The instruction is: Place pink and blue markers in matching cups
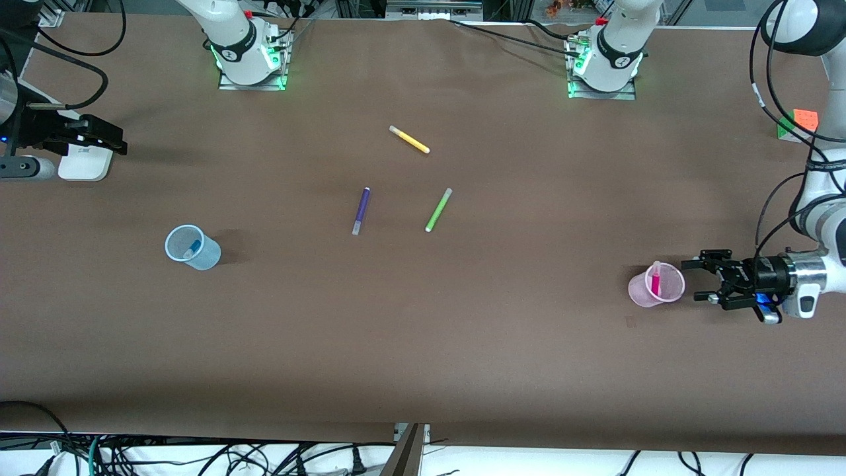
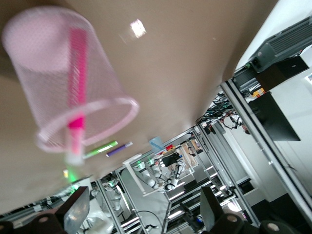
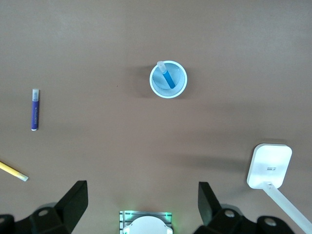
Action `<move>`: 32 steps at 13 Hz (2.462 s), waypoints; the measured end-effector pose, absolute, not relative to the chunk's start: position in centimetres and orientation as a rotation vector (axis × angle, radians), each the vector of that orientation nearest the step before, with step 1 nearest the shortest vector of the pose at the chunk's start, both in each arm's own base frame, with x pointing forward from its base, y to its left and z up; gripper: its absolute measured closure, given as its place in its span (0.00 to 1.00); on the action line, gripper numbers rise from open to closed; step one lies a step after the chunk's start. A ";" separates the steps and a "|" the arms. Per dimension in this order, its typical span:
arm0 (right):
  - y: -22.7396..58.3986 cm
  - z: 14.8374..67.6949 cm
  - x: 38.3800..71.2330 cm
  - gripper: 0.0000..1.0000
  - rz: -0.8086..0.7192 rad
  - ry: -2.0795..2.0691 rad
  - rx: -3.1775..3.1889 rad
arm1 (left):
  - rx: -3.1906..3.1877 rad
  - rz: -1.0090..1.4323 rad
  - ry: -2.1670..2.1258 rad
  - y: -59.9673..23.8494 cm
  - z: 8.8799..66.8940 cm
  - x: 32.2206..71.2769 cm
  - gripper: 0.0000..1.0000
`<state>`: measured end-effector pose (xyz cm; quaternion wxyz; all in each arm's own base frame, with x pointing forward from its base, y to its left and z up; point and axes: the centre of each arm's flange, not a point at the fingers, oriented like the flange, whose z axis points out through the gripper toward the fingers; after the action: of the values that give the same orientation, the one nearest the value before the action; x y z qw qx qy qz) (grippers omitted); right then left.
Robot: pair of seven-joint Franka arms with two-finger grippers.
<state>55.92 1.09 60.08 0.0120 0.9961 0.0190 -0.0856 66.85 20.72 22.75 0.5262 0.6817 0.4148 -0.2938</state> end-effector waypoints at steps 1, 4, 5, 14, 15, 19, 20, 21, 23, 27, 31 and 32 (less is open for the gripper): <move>1.2 60.1 55.9 0.00 -0.267 0.061 3.105 | 1.630 -0.714 1.003 20.1 25.2 67.5 0.00; 1.2 60.1 56.0 0.00 -0.267 0.062 3.105 | 1.751 -0.714 0.976 17.6 34.1 68.1 0.00; 1.2 60.0 56.0 0.00 -0.267 0.062 3.105 | 1.840 -0.707 0.966 15.9 37.7 67.9 0.00; 1.2 60.0 56.1 0.00 -0.262 0.062 3.103 | 2.748 -0.489 0.851 -9.0 56.5 62.4 0.00; 1.2 60.0 56.1 0.00 -0.258 0.062 3.104 | 2.871 -0.436 0.777 -12.3 56.7 61.6 0.00; 1.2 60.0 56.2 0.00 -0.252 0.062 3.103 | 3.166 -0.290 0.409 -20.0 56.4 59.5 0.00; 1.2 60.0 56.2 0.00 -0.252 0.062 3.103 | 3.181 -0.295 0.355 -19.6 56.2 59.3 0.00; 1.2 60.0 56.2 0.00 -0.250 0.062 3.104 | 3.195 -0.301 0.314 -18.9 55.9 59.0 0.00; 1.2 60.0 56.2 0.00 -0.249 0.062 3.104 | 3.221 -0.246 0.264 -17.9 54.7 57.7 0.00; 1.2 60.0 56.2 0.00 -0.249 0.062 3.103 | 3.262 -0.129 0.195 -15.9 54.5 54.4 0.00; 1.2 60.0 56.2 0.00 -0.248 0.062 3.103 | 3.257 -0.096 0.162 -13.0 56.1 54.5 0.00; 1.2 60.0 56.2 0.00 -0.248 0.062 3.103 | 3.256 -0.098 0.160 -13.0 56.1 54.5 0.00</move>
<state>56.21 1.16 60.03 0.0138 0.9965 0.0198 -0.0797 54.55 -13.03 56.07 -0.0600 0.9966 0.0489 -0.0300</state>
